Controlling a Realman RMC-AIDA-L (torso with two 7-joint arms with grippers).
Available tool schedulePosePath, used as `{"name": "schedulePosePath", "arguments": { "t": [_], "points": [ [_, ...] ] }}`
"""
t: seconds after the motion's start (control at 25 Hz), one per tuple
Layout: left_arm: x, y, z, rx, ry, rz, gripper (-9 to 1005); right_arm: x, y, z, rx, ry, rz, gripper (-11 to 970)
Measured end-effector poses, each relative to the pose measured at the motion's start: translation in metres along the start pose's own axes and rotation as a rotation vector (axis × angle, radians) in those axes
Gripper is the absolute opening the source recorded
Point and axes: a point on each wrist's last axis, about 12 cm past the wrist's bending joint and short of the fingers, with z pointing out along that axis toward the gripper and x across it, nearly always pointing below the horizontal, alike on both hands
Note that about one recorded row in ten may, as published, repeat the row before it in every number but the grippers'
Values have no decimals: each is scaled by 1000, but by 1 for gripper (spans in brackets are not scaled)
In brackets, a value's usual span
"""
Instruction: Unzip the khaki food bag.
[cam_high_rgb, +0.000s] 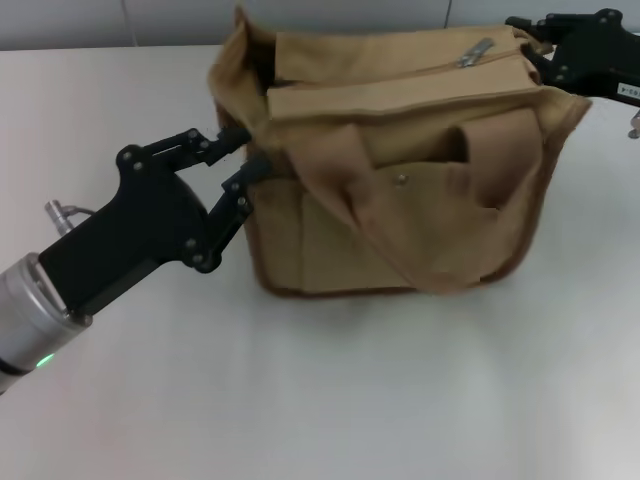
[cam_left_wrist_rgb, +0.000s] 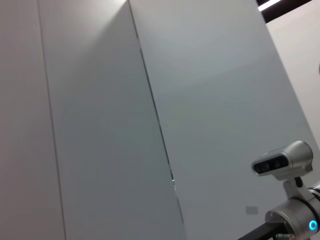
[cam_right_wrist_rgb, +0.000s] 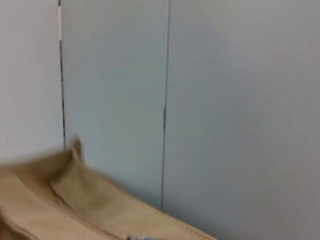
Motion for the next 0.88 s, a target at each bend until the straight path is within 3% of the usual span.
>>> {"name": "schedulePosePath", "arguments": {
  "t": [0.12, 0.4, 0.52, 0.6, 0.68, 0.72, 0.76, 0.8, 0.88],
  "points": [
    [-2, -1, -8, -16, -2, 2, 252, -1, 0, -8, 14, -50, 25, 182],
    [-15, 2, -28, -24, -41, -17, 406, 0, 0, -48, 96, -291, 109, 369],
    [-18, 4, -30, -2, -44, -44, 472, 11, 6, -66, 88, -396, 152, 505],
    [-20, 5, -28, 42, -37, -73, 564, 18, 13, -76, 29, -413, 169, 595],
    [-21, 6, -26, 90, -22, -108, 703, 26, 25, -84, -111, -370, 159, 663],
    [-22, 7, -26, 119, -9, -126, 729, 29, 31, -86, -169, -341, 154, 697],
    [-23, 9, -25, 163, 17, -150, 755, 38, 46, -90, -318, -255, 134, 731],
    [-24, 11, -24, 210, 48, -172, 782, 38, 46, -90, -318, -255, 134, 765],
    [-23, 14, -23, 279, 101, -214, 834, 48, 61, -90, -423, -178, 97, 799]
  ]
}}
